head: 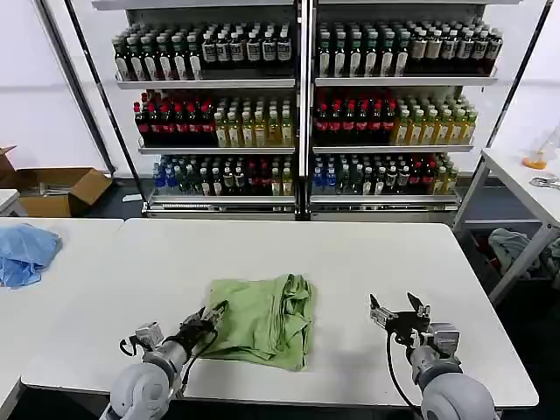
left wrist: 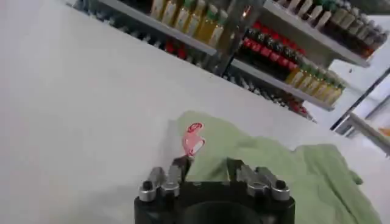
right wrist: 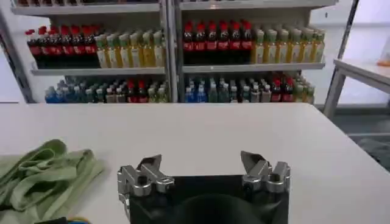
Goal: Fold and organize the clothes.
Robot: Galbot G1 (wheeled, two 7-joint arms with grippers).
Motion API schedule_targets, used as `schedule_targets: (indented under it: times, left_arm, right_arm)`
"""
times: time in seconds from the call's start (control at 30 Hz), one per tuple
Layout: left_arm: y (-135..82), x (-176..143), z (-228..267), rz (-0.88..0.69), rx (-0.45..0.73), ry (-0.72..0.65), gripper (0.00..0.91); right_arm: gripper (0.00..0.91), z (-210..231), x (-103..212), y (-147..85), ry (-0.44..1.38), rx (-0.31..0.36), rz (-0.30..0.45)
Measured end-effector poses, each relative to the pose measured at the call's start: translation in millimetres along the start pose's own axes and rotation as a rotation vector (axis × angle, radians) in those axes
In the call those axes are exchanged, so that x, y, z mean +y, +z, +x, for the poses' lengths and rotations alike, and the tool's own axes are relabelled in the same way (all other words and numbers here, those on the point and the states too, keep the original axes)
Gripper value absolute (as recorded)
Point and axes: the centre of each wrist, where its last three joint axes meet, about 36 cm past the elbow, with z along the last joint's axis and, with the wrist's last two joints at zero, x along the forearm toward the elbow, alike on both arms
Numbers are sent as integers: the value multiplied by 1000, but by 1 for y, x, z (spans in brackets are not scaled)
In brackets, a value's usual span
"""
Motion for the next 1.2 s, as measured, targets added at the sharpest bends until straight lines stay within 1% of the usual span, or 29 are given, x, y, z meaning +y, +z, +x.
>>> schedule_targets:
  times: [0.17,0.3,0.43,0.57,0.67,0.8,0.93,1.03,1.13,1.2]
  left_arm:
    - [-3,2,2,99,-4,26,20]
    - [-12,7,7,165,-25,37,20]
    - [-29,19,18,233,-63,37,20]
    - [-50,38,32,292,-109,21,20]
    - [-72,54,45,323,-157,6,20]
    - [-111,77,67,325,-241,-28,20]
    - [-155,90,96,271,-322,-55,20]
    - [-188,89,115,201,-360,-62,20]
    - [-205,79,123,126,-366,-55,20]
    - [-205,71,122,74,-346,-53,20]
  right_arm:
    - [907,1,-1,0,5,1,0]
    - [907,2,-2,-1,8,-3,-3]
    - [907,4,0,-2,5,-5,-7]
    - [907,4,0,-2,5,-8,-11]
    - [907,3,-1,-4,4,-15,-14]
    - [907,4,-1,-8,0,-24,-15]
    - [907,6,-2,-11,-2,-33,-15]
    - [907,7,-2,-10,-5,-32,-15]
    - [907,8,0,-10,-9,-31,-15]
    - [907,9,1,-9,-10,-32,-13]
